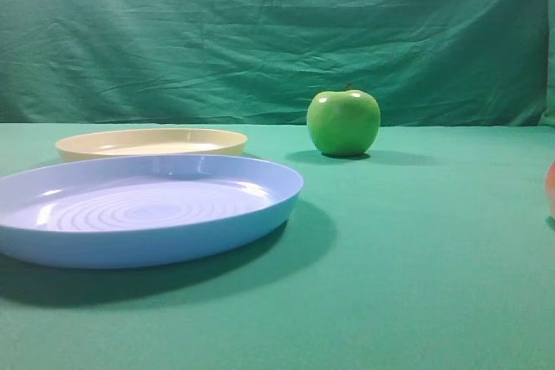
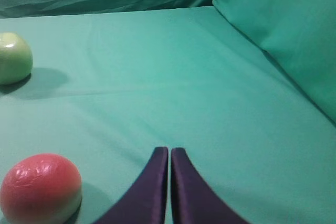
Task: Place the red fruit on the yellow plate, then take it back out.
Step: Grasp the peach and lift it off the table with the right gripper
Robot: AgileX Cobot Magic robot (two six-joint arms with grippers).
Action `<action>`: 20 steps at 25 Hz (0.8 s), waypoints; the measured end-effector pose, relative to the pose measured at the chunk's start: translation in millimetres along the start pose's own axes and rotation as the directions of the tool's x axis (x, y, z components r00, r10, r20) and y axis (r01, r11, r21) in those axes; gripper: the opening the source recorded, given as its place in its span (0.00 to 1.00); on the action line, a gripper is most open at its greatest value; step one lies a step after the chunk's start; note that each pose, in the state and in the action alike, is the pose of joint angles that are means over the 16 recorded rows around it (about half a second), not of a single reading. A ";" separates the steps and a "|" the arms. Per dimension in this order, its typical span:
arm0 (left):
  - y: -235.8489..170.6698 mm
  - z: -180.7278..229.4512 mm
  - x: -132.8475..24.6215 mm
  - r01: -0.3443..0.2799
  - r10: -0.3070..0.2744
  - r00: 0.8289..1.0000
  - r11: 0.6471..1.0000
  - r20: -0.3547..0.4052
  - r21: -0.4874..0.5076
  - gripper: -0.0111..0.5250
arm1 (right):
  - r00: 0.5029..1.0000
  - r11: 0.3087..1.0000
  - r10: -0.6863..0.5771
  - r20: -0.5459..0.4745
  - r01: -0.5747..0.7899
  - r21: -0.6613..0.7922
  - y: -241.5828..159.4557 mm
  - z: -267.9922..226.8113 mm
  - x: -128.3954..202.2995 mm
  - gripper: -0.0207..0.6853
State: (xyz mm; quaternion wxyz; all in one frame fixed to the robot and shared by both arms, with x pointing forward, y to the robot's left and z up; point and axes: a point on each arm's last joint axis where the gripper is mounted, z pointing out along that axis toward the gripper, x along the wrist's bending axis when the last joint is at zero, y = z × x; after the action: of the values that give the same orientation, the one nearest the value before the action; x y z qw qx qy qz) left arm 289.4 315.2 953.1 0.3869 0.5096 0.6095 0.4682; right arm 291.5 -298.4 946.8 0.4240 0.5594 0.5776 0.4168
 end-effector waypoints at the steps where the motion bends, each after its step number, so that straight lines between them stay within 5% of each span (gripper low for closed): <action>1: 0.0 0.0 0.0 0.000 0.000 1.000 1.000 0.000 0.000 0.02 | 1.000 1.000 0.000 0.000 0.000 0.000 0.0 0.0 0.0 0.03; 20: 0.0 0.0 0.0 0.000 0.000 1.000 1.000 0.000 0.000 0.02 | 1.000 1.000 0.000 -0.001 0.000 0.018 2.4 -1.1 -0.1 0.03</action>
State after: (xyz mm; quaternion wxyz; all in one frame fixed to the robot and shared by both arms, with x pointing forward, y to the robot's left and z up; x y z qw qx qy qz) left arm 289.4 315.2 953.1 0.3869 0.5096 0.6095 0.4682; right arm 291.1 -298.4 949.4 0.4187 0.5631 0.5816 0.4115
